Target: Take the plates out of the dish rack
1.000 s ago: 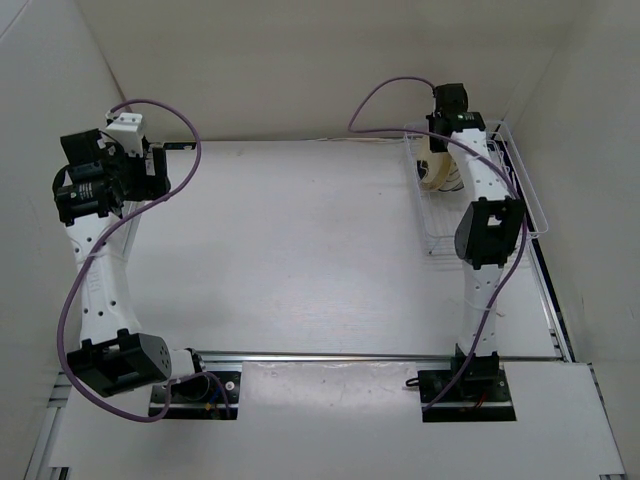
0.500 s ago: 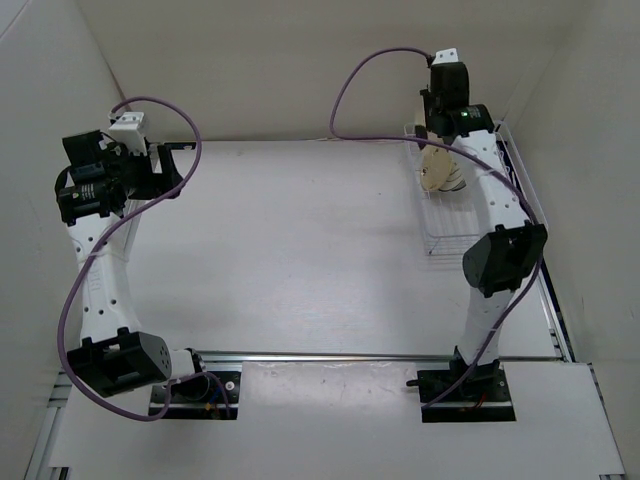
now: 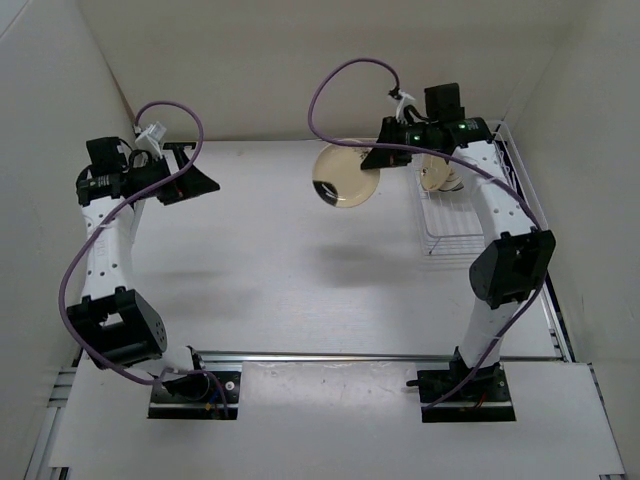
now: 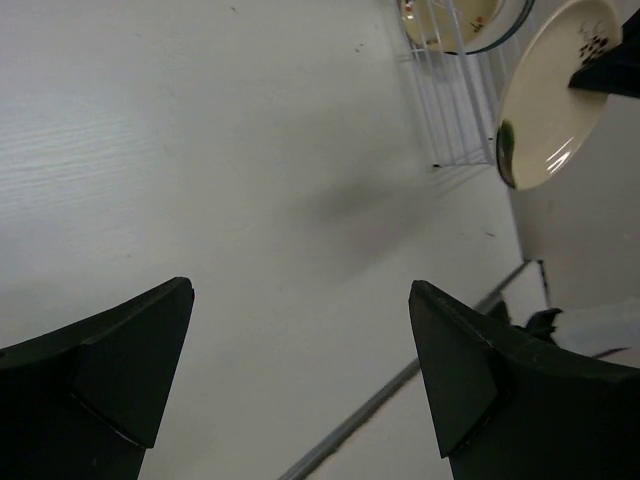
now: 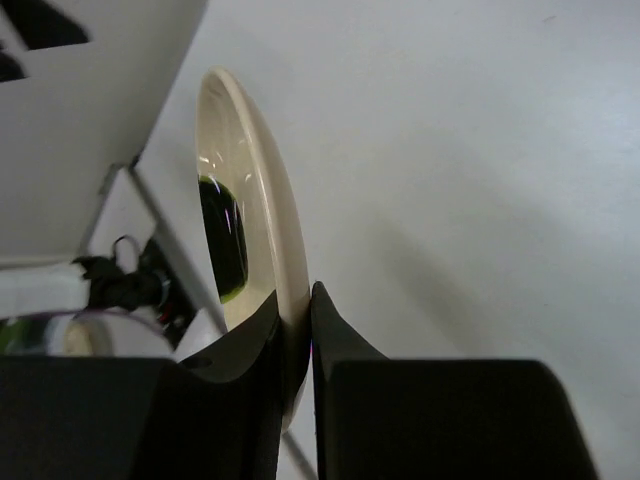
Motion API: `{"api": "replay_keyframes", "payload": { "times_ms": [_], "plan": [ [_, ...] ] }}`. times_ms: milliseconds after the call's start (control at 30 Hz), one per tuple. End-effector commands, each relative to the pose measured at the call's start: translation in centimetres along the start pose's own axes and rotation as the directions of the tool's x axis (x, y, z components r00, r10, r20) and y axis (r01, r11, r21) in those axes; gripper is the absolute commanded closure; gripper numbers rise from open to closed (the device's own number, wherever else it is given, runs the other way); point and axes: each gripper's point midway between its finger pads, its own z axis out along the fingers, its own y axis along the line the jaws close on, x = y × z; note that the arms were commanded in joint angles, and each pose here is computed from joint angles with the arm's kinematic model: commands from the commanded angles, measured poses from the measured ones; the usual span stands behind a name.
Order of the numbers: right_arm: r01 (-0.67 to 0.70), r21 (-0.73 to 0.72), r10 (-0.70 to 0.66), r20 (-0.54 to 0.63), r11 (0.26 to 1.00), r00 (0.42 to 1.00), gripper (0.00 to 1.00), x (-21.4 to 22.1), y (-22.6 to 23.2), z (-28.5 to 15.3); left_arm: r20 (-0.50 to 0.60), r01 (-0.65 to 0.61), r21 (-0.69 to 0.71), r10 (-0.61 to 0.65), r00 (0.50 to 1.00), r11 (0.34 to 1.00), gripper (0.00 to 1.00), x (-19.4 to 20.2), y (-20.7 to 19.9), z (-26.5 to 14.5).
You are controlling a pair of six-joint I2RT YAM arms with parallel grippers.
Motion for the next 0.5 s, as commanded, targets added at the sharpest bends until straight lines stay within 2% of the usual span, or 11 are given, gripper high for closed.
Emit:
{"api": "replay_keyframes", "payload": {
  "times_ms": [0,267,467],
  "plan": [
    [-0.058,-0.299,0.032,-0.092,0.952,0.995,1.0,1.7,5.6,1.1,-0.041,0.131,0.18,-0.125,0.991,0.975,0.0,0.8,-2.7,0.9],
    [-0.054,-0.354,-0.005,-0.164,0.934,0.986,1.0,3.1,7.4,5.6,-0.167,0.147,0.241,-0.109,0.98,0.959,0.0,3.2,-4.5,4.8],
    [-0.061,-0.379,-0.018,-0.203,0.923,0.979,1.0,4.0,8.1,8.3,-0.195,0.123,0.282,-0.069,0.978,0.951,0.0,2.8,-6.1,6.4]
  ]
}}
